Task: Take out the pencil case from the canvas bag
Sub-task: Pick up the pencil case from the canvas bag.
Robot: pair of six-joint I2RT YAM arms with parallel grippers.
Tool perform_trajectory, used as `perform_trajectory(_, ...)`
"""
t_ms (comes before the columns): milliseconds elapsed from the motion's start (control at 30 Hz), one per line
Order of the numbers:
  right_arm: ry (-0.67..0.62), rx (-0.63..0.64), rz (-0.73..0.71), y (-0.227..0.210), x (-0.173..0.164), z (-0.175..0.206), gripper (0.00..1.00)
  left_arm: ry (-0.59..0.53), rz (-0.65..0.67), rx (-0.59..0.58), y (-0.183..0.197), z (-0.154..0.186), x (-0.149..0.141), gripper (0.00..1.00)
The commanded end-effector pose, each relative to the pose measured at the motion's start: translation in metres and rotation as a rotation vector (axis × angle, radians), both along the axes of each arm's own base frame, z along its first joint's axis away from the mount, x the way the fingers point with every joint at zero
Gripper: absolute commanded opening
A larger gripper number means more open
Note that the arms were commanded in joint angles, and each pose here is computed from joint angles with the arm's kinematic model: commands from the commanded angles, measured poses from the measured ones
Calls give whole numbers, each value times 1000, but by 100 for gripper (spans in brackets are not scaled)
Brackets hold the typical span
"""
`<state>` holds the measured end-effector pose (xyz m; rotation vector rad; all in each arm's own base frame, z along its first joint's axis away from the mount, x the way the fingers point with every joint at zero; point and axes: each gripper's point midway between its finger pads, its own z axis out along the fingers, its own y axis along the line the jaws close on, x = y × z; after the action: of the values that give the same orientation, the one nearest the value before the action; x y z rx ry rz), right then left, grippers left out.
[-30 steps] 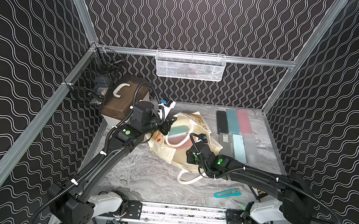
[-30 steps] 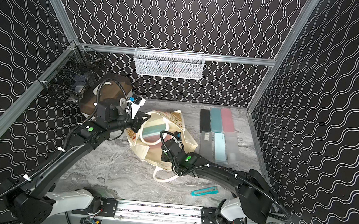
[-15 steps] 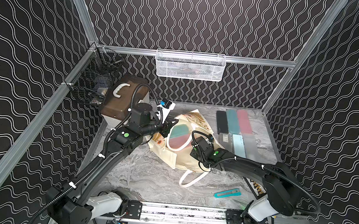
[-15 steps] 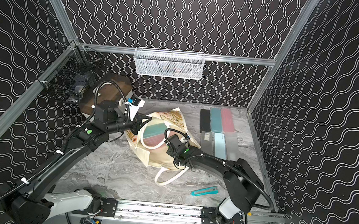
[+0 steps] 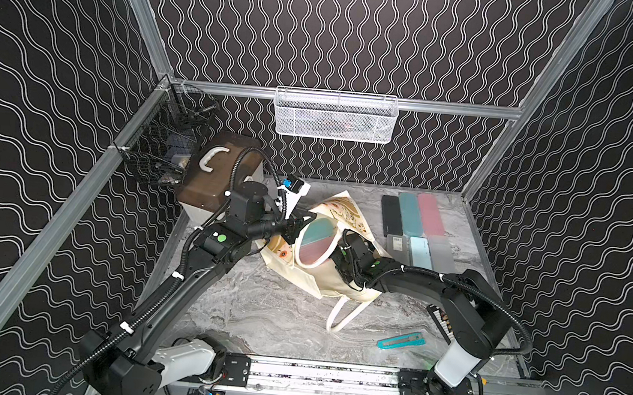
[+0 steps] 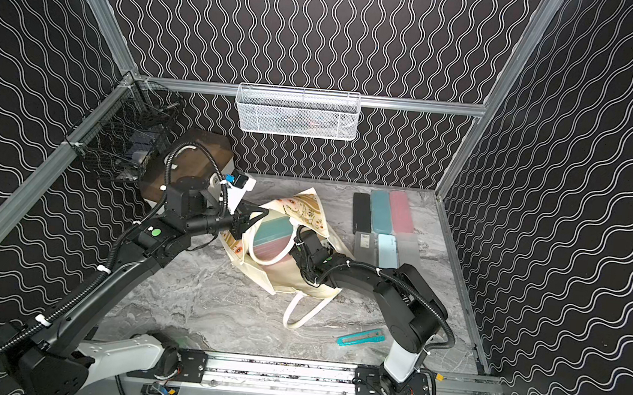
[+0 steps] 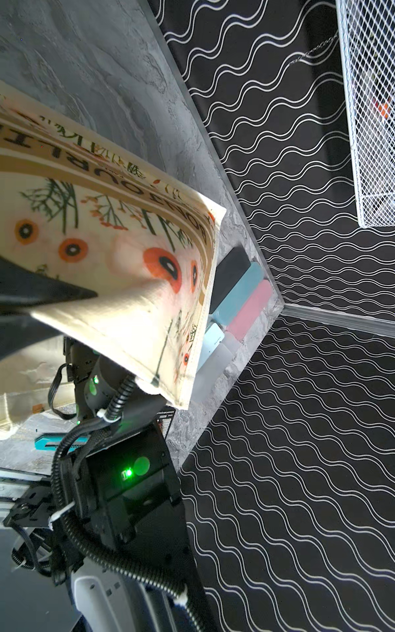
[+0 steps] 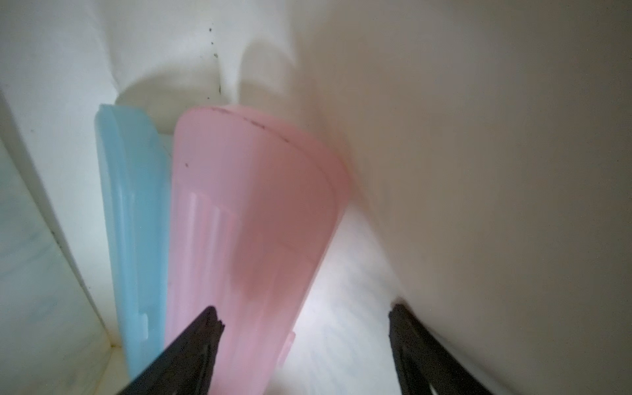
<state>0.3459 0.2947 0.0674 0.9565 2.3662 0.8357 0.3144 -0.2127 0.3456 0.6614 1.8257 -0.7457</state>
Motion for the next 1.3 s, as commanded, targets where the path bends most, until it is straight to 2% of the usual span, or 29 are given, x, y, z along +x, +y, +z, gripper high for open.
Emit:
perform_trajectory(0, -13, 105, -68, 4, 14, 4, 80, -143, -117, -89, -13, 44, -15, 0)
perform_trajectory(167, -125, 218, -55, 14, 32, 14, 80, -145, -175, -110, -18, 48, -24, 0)
perform_trajectory(333, -178, 300, -11, 23, 39, 24, 65, -140, -177, -89, -17, 45, -25, 0)
perform_trajectory(467, -178, 252, -5, 16, 34, 29, 51, -137, -161, -70, -15, 41, -24, 0)
perform_trajectory(600, -187, 197, -10, 4, 29, 37, 42, -133, -167, -60, -15, 39, -24, 0)
perform_trajectory(1033, -215, 56, 45, -11, 11, 62, 31, -120, -129, -33, -12, 33, -17, 0)
perform_trajectory(1267, -284, -45, 177, -4, 0, 84, 27, -103, -44, -4, -3, 28, -4, 0)
